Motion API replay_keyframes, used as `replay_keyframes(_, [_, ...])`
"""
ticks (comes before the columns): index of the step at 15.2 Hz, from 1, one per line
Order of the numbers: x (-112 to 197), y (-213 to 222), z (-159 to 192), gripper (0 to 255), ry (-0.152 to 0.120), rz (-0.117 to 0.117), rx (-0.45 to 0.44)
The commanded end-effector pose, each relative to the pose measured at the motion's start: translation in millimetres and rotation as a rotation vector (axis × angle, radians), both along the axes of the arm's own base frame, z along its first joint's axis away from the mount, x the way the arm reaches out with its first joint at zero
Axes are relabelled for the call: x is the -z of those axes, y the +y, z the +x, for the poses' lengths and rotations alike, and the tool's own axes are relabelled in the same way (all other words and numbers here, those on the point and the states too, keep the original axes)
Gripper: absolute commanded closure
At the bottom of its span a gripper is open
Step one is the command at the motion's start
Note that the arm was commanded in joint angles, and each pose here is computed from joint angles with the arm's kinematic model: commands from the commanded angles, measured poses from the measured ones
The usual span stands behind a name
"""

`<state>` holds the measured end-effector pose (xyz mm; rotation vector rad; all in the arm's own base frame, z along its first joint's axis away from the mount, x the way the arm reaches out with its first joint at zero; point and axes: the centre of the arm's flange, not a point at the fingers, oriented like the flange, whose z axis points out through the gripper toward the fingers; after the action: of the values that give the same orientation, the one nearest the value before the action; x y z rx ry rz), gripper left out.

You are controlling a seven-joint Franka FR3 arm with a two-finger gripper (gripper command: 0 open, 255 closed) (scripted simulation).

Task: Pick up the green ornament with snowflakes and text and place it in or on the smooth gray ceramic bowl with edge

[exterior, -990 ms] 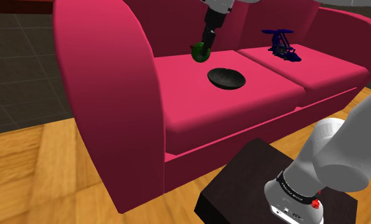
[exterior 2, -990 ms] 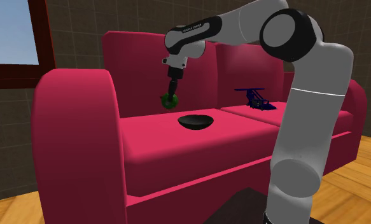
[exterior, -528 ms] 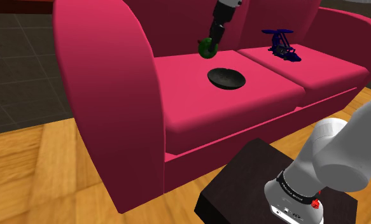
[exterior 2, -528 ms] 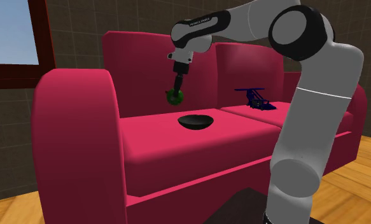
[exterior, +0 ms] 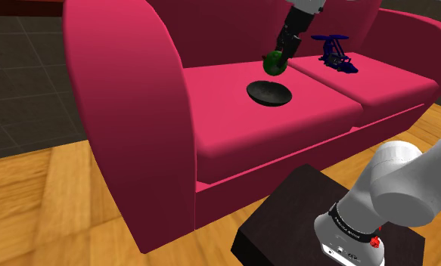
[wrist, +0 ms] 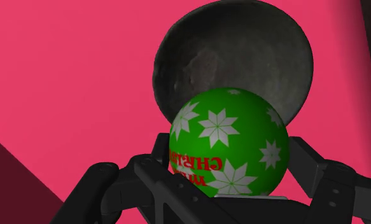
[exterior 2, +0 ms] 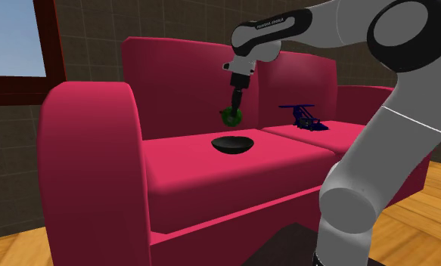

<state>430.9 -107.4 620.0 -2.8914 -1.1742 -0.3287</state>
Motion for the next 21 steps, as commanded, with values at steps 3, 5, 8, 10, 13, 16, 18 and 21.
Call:
replay_keyframes(3, [11.6,-16.0,-24.9,255,0.0,0.0,-0.001])
replay_keyframes(5, [22.1,-16.0,-24.9,255,0.0,0.0,-0.001])
replay_keyframes(8, [38.0,-16.0,-24.9,255,0.0,0.0,-0.001])
replay_keyframes(10, [48.5,-16.0,-24.9,255,0.0,0.0,-0.001])
replay_keyframes(13, [64.4,-16.0,-24.9,255,0.0,0.0,-0.001])
replay_keyframes(16, [65.4,-16.0,-24.9,255,0.0,0.0,-0.001])
replay_keyframes(18, [65.4,-16.0,-24.9,255,0.0,0.0,-0.001])
replay_keyframes(21, [65.4,-16.0,-24.9,255,0.0,0.0,-0.001])
